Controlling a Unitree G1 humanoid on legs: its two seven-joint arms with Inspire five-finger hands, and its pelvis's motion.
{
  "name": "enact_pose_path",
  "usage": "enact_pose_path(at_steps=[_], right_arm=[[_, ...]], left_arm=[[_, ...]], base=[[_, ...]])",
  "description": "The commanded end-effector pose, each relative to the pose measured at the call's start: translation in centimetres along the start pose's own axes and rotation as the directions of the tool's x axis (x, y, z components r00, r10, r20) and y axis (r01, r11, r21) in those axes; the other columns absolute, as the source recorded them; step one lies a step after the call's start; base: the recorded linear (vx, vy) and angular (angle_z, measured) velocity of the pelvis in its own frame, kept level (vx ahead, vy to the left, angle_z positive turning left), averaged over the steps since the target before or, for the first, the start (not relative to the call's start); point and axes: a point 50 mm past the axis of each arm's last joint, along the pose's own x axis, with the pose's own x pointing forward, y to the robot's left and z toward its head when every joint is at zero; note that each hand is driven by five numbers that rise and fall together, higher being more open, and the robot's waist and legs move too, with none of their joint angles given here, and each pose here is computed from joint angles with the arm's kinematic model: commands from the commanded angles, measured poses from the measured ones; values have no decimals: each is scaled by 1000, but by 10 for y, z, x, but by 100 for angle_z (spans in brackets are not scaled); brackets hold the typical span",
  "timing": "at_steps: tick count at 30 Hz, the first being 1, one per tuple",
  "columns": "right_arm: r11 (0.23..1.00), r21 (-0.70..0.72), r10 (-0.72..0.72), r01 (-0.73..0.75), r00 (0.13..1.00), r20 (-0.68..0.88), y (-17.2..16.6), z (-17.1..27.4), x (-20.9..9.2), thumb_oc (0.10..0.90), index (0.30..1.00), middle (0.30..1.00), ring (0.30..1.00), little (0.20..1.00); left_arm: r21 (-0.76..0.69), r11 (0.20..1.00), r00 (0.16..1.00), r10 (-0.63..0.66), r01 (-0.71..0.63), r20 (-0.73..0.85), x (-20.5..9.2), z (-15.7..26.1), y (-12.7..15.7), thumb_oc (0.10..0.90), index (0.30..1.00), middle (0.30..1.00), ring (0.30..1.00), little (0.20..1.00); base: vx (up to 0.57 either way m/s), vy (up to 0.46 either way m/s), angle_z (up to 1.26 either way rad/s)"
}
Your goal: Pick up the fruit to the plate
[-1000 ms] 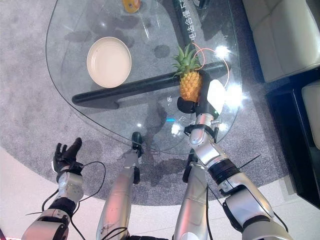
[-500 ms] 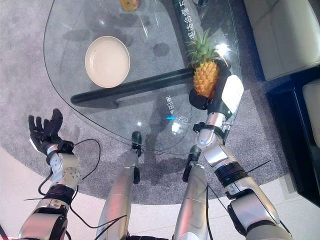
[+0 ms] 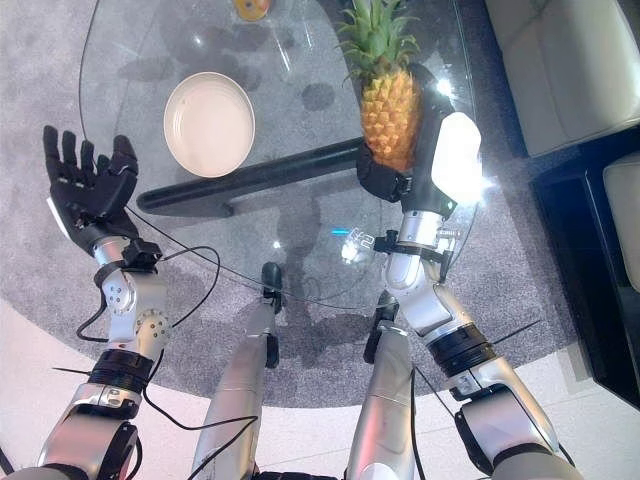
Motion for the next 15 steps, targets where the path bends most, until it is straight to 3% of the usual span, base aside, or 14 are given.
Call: enact_pose_path(at_steps=[1, 15], right_arm=[[963, 202, -232, 177, 928, 290, -29, 70, 35, 100, 300, 300, 300, 200], [963, 263, -178, 65, 885, 431, -24, 109, 38, 100, 300, 300, 300, 200]], left_arm=[[-43, 975, 947, -199, 216, 253, 21, 47, -46, 800, 900, 900, 900, 900], [-38, 860, 849, -495, 509, 185, 15, 48, -107, 800, 900, 900, 900, 900]], base=[[-15, -25, -5], [-4, -3, -1]])
